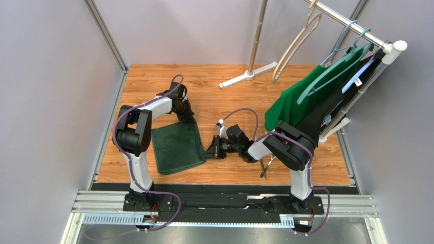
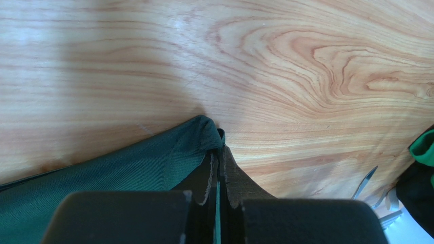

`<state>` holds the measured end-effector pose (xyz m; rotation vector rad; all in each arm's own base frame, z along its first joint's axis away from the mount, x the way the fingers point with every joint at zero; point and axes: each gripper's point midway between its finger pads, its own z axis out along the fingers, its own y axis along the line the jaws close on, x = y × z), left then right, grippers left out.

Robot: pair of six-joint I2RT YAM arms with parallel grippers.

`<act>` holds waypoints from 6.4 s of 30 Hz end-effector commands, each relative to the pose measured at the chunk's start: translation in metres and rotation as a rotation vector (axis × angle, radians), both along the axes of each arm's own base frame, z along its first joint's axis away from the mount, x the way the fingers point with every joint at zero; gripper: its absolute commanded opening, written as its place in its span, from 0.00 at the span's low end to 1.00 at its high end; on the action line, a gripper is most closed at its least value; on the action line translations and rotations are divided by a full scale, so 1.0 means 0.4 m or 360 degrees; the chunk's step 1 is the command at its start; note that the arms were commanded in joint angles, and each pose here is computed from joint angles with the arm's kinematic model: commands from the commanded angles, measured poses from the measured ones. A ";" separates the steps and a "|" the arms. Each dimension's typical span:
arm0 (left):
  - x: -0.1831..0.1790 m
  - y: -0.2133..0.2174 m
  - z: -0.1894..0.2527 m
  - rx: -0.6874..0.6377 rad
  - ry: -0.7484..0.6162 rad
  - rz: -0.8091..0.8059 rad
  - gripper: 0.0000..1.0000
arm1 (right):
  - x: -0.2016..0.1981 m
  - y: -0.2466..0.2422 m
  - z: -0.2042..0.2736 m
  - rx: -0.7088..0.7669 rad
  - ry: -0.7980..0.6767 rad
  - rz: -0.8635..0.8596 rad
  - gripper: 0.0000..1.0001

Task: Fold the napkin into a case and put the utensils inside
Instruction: Turn over the upper triangle-folded napkin at the center of the board, then fold the lower triangle-folded napkin at the center of the board.

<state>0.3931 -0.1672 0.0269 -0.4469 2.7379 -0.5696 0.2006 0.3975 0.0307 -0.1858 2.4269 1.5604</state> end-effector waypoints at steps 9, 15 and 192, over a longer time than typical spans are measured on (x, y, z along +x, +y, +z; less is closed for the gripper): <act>0.142 -0.023 0.233 0.0005 -0.0483 -0.0122 0.59 | -0.037 -0.140 -0.021 -0.0665 -0.0202 0.0235 0.58; 0.039 -0.031 0.269 -0.0058 -0.0360 -0.0248 0.67 | 0.044 -0.242 -0.011 -0.0948 -0.0331 0.0133 0.65; -0.279 0.266 0.138 -0.0403 -0.0036 0.0351 0.48 | -0.016 0.082 -0.104 -0.1460 -0.0806 0.0598 0.35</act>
